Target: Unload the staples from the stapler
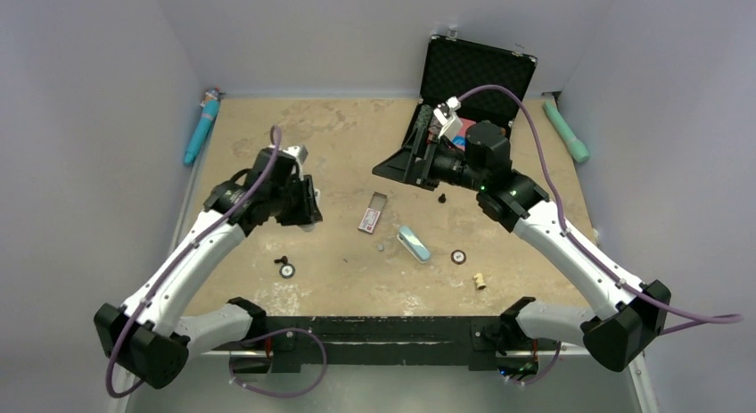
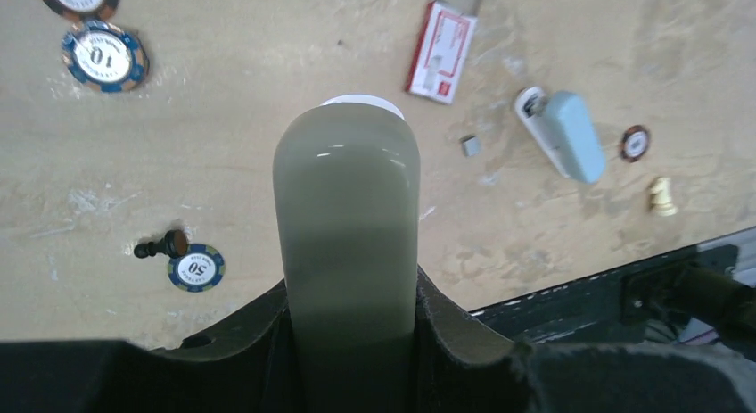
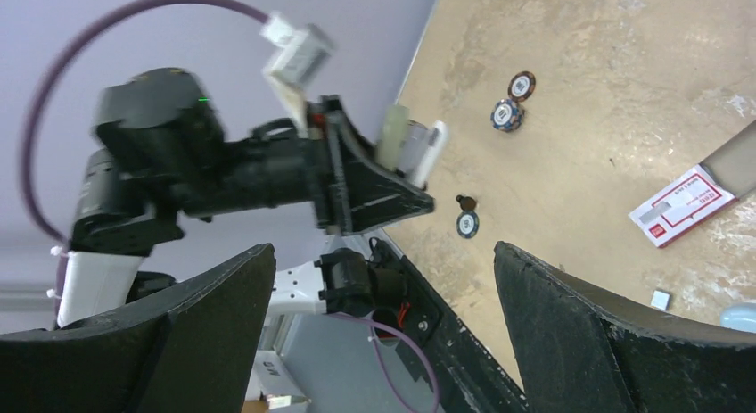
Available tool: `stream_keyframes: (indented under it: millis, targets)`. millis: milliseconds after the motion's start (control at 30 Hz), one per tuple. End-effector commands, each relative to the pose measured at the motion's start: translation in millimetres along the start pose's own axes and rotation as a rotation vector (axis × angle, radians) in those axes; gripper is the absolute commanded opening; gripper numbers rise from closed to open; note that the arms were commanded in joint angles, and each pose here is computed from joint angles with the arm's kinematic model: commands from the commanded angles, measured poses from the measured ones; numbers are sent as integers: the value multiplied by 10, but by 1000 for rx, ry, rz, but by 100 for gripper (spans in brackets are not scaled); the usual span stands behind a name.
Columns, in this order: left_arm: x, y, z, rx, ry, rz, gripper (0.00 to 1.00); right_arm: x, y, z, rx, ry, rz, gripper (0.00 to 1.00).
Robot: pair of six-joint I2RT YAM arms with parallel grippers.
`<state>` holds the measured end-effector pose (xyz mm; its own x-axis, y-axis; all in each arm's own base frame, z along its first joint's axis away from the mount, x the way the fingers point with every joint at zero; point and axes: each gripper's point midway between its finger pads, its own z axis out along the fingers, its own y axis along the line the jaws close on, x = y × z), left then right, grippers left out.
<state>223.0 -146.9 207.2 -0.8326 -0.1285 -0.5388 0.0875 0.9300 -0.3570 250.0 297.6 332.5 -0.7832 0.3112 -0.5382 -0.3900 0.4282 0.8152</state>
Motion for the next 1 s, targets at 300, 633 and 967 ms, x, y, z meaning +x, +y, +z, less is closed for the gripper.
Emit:
stream_keyframes:
  millis: [300, 633, 967]
  targets:
    - [471, 313, 1096, -56, 187, 60, 0, -42, 16, -59, 10, -28, -36, 96]
    - [751, 431, 1360, -74, 286, 47, 6, -23, -19, -20, 18, -12, -30, 96]
    - [798, 482, 1379, -101, 310, 42, 52, -40, -15, 25, 16, -6, -28, 95]
